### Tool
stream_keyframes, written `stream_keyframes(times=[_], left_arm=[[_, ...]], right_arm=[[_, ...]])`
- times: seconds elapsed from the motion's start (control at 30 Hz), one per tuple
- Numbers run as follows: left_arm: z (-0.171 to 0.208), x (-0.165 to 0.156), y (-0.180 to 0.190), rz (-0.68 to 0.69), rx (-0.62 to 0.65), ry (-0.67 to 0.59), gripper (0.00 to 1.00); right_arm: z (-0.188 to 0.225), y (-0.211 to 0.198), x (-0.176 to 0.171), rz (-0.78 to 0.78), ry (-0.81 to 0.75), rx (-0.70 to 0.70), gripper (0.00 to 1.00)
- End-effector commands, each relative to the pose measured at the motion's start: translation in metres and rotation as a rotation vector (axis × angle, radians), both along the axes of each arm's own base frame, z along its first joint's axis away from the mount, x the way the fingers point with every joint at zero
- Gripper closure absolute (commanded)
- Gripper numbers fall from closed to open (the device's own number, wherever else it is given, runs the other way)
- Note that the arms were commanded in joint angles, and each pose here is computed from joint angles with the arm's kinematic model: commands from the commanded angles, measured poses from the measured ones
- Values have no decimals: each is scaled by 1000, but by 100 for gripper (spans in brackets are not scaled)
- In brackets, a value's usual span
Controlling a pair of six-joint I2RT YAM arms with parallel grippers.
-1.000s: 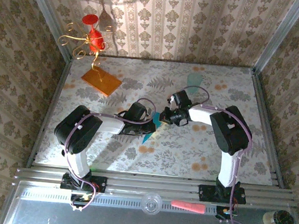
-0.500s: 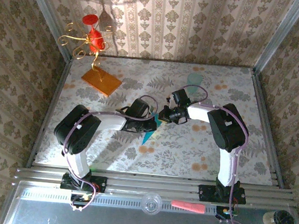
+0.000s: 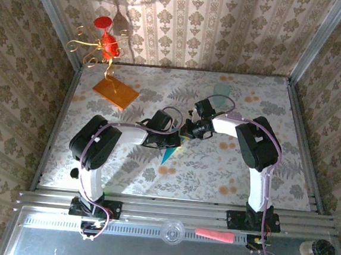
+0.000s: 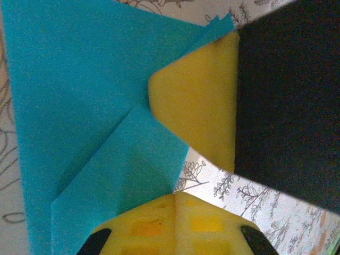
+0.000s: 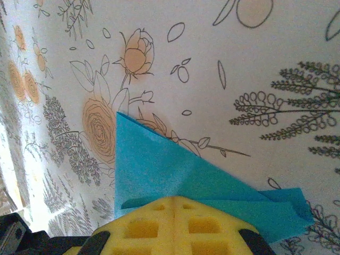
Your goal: Fold a paper plane with a square sheet of paper (pick it up from the middle)
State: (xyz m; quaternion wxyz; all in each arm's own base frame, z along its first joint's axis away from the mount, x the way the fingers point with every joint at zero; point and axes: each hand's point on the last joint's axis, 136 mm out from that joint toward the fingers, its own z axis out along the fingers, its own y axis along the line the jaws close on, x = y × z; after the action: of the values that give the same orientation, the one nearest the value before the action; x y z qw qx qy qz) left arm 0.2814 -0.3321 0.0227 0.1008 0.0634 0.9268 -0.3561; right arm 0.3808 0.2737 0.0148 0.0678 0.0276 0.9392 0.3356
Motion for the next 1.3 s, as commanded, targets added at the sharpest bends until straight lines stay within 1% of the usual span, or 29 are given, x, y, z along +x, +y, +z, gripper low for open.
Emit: stream_keyframes(times=[0.0, 0.1, 0.17, 0.3, 0.4, 0.53, 0.63, 0.7, 0.73, 0.8, 0.87, 0.9, 0.93, 1.0, 1.07, 1.13, 1.2, 1.23, 1.27], left_arm=[[-19, -42, 23, -45, 81, 102, 100], [-18, -60, 35, -52, 106, 121, 100], [-18, -73, 43, -52, 118, 131, 97], [-27, -102, 70, -4, 138, 172, 94], [-26, -114, 86, 33, 139, 173, 93], [-13, -115, 94, 68, 125, 131, 91], [7, -102, 95, 86, 111, 65, 86], [21, -89, 99, 110, 106, 18, 80], [27, -83, 100, 120, 104, -4, 76], [38, -69, 109, 155, 113, -51, 65], [43, -56, 121, 197, 136, -90, 54], [45, -50, 129, 221, 153, -103, 47], [46, -45, 134, 237, 166, -116, 41], [50, -32, 148, 273, 208, -164, 29], [53, -21, 163, 321, 244, -201, 18], [54, -12, 175, 366, 257, -227, 13], [55, -5, 180, 393, 238, -247, 8], [55, 0, 189, 433, 234, -245, 3], [54, 2, 193, 448, 229, -248, 0]], right_arm=[[-51, -31, -23, -15, 133, -188, 99], [-54, -33, -25, -12, 141, -204, 100], [-54, -34, -25, -7, 143, -211, 99], [-52, -35, -25, -2, 136, -216, 99], [-47, -33, -24, 9, 125, -201, 99], [-26, -22, -21, 37, 88, -144, 98], [3, -12, -16, 62, 38, -103, 95], [27, -6, -15, 75, -1, -89, 92], [35, -4, -16, 78, -12, -90, 89], [53, -1, -20, 82, -42, -99, 76], [62, -1, -26, 77, -58, -128, 66], [65, -3, -31, 71, -62, -151, 61], [66, -5, -33, 60, -65, -175, 56], [64, -16, -42, 24, -58, -252, 46], [63, -21, -47, -7, -70, -310, 37], [62, -20, -52, -27, -80, -356, 31], [61, -18, -55, -40, -87, -411, 25], [59, -16, -57, -45, -87, -438, 22], [59, -15, -58, -56, -93, -469, 19]])
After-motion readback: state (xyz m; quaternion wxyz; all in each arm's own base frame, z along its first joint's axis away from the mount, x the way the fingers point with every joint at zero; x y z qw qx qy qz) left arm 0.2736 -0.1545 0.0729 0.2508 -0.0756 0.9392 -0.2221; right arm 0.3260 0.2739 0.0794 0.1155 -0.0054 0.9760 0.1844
